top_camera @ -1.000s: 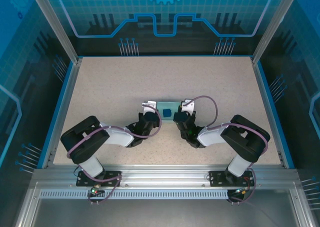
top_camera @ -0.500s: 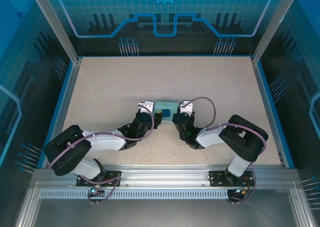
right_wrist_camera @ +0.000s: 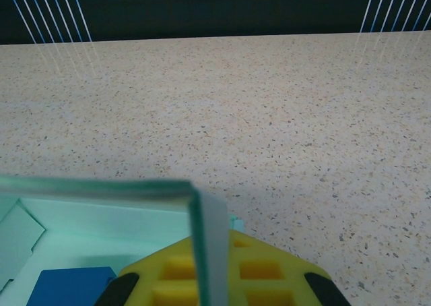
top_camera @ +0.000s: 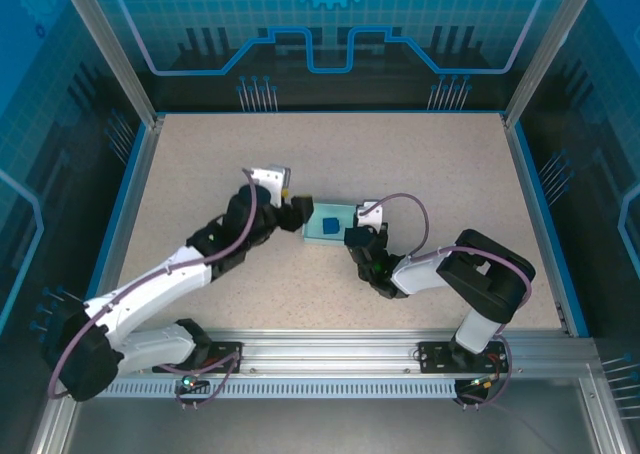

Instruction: Fold the paper box

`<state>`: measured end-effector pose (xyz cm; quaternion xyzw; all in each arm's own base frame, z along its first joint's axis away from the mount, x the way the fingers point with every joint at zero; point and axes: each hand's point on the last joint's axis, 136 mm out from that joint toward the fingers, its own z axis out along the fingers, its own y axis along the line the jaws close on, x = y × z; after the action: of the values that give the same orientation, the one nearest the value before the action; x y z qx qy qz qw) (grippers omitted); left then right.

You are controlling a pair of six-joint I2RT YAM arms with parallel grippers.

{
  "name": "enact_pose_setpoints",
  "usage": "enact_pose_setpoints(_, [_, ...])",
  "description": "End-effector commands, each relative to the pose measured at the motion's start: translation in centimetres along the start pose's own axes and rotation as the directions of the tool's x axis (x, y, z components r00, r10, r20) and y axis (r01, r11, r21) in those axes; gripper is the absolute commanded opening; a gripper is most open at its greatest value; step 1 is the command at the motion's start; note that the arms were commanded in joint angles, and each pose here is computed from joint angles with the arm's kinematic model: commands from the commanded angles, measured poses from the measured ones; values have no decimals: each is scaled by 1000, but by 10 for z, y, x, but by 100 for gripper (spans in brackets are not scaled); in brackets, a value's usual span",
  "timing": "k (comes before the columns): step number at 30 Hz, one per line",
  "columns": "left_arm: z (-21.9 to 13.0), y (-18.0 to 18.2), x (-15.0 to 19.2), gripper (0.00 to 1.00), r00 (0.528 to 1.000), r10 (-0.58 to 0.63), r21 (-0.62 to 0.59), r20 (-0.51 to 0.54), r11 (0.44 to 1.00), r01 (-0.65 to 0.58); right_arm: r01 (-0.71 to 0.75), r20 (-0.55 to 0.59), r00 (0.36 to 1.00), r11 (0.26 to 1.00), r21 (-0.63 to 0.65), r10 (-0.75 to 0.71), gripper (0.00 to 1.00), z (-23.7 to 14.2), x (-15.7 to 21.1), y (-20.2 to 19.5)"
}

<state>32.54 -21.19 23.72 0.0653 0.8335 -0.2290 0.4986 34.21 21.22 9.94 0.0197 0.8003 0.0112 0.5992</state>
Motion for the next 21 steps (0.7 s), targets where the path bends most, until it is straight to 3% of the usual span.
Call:
enact_pose_setpoints(1, [14,-15,3,63,989,4,104,-149,995,11,89,-69,993,996,-26,-91,0,-1,25,6])
enact_pose_setpoints(10, [92,-29,18,53,914,-34,139,-405,985,98,99,-76,992,995,-13,-100,0,0,29,2])
enact_pose_setpoints(14, [103,-31,43,46,870,-44,149,-491,980,134,104,-79,991,995,-10,-104,0,2,29,1])
enact_pose_setpoints(21, [102,-28,74,41,835,-83,141,-544,972,189,118,-89,989,993,-12,-118,2,3,30,-2])
